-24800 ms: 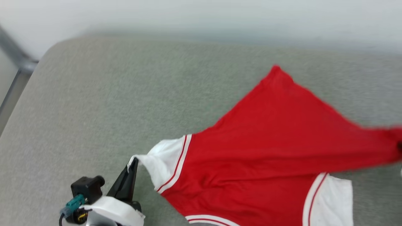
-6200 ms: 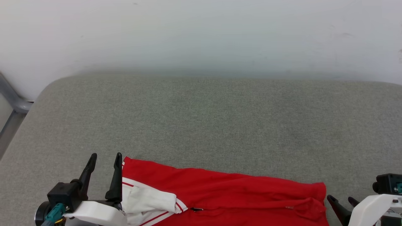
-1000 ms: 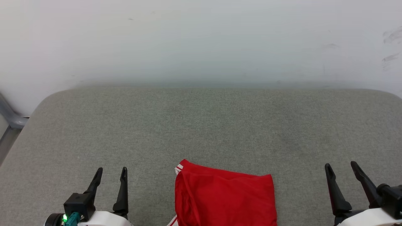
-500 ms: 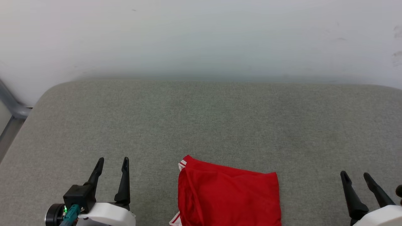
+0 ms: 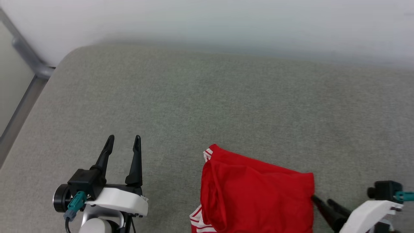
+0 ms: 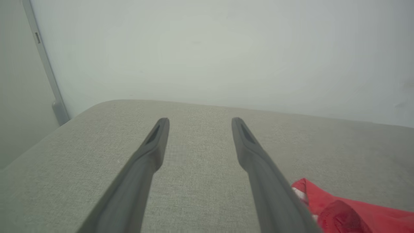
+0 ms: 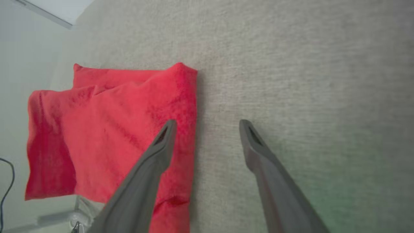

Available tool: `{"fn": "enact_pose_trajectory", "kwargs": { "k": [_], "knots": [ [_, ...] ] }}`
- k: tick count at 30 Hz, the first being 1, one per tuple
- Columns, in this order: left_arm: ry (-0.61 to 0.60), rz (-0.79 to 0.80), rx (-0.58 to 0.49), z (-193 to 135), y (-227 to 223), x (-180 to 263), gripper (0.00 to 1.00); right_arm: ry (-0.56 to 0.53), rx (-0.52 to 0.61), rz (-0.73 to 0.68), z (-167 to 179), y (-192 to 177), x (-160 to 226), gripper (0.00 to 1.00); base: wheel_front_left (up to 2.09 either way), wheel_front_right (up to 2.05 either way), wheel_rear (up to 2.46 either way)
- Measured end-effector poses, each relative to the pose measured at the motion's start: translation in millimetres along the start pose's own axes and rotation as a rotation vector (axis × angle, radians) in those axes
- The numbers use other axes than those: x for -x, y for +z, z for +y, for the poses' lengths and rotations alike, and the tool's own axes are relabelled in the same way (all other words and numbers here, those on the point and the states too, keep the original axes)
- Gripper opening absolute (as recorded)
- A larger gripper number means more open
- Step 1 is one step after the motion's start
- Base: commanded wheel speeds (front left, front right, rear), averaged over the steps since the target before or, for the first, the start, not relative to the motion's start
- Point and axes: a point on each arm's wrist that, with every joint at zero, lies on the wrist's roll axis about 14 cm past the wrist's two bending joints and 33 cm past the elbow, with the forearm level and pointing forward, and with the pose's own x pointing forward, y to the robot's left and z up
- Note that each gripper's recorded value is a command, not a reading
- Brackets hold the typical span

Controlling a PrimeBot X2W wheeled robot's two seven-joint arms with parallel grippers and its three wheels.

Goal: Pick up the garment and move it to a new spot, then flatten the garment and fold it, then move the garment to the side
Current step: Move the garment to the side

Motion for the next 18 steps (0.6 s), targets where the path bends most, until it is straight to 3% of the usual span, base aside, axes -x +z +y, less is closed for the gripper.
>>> {"fn": "enact_pose_trajectory", "kwargs": {
  "k": [4, 11, 14, 18],
  "knots": [
    [0.023, 0.014, -0.005, 7, -4, -2, 1.0, 0.092, -0.065, 0.153, 23, -29, -19, 1.0, 0.0, 0.0, 0.0],
    [0.051, 0.029, -0.01, 16, -9, 0, 1.0, 0.118, -0.123, 0.338, 29, -61, -29, 1.0, 0.0, 0.0, 0.0],
    [0.053, 0.028, -0.012, 17, -8, 0, 1.0, 0.119, -0.124, 0.352, 30, -62, -29, 0.0, 0.0, 0.0, 0.0],
    [0.042, 0.021, -0.017, 14, -6, 0, 1.0, 0.115, -0.119, 0.35, 31, -62, -27, 0.0, 0.0, 0.0, 0.0]
  ]
}}
